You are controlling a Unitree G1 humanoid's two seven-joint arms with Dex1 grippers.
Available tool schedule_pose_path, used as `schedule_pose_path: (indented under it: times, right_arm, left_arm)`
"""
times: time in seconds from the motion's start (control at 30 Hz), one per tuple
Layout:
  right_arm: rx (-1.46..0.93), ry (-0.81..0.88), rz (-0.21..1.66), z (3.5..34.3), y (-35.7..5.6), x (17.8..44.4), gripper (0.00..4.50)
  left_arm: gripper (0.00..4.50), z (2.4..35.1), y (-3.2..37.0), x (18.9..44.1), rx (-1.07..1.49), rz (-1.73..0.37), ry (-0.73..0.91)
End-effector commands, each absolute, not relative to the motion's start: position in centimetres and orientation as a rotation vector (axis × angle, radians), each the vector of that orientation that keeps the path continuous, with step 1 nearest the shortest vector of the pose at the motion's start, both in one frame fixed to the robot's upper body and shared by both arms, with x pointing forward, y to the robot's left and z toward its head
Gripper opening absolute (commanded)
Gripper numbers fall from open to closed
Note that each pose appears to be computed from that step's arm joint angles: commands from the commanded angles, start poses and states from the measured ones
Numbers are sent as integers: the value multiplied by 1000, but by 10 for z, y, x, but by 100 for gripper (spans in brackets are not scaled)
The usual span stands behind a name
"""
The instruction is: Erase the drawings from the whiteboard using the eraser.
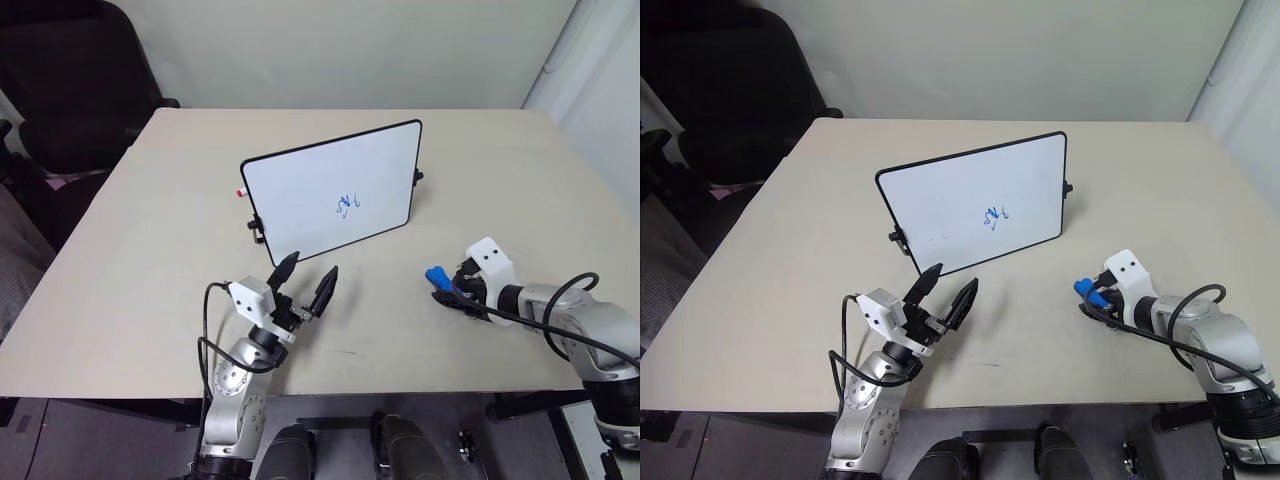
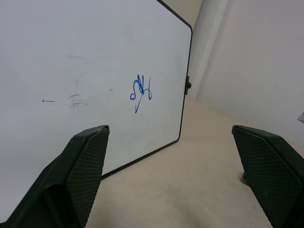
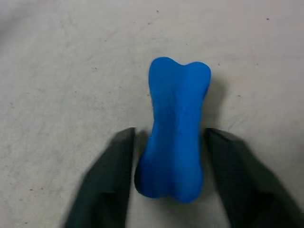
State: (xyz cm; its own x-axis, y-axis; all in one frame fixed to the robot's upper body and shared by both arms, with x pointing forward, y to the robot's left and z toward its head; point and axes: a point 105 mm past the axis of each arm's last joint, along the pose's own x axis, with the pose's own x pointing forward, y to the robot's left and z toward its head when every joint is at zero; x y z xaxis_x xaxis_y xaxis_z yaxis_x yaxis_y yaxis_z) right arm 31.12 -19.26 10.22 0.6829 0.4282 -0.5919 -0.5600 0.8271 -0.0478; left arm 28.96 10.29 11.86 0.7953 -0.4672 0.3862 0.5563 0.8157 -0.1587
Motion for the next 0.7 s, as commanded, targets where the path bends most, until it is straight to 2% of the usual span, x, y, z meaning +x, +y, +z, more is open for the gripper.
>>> schedule_pose_path:
  times: [0.03, 0.07, 0.13, 0.27, 0.5, 0.6, 0.7]
  right_arm:
    - [-238, 608, 599, 105, -189, 305, 117]
    - [-233, 616, 600, 105, -189, 305, 84]
    - [-227, 629, 598, 104, -189, 304, 84]
    - [-222, 636, 602, 103, -190, 303, 37]
    - [-177, 424, 739, 140, -157, 303, 35]
    - [-102, 311, 829, 163, -124, 308, 35]
    - [-81, 271, 857, 169, -100, 317, 35]
  left_arm:
    - [450, 127, 104, 287, -272, -555, -381]
    - [450, 127, 104, 287, -273, -555, -381]
    - [450, 127, 103, 287, -276, -557, -380]
    - [450, 127, 101, 286, -281, -562, -379]
    - [450, 127, 103, 284, -278, -558, -380]
    - [450, 128, 105, 285, -274, -557, -379]
    - [450, 129, 107, 285, -269, -554, -380]
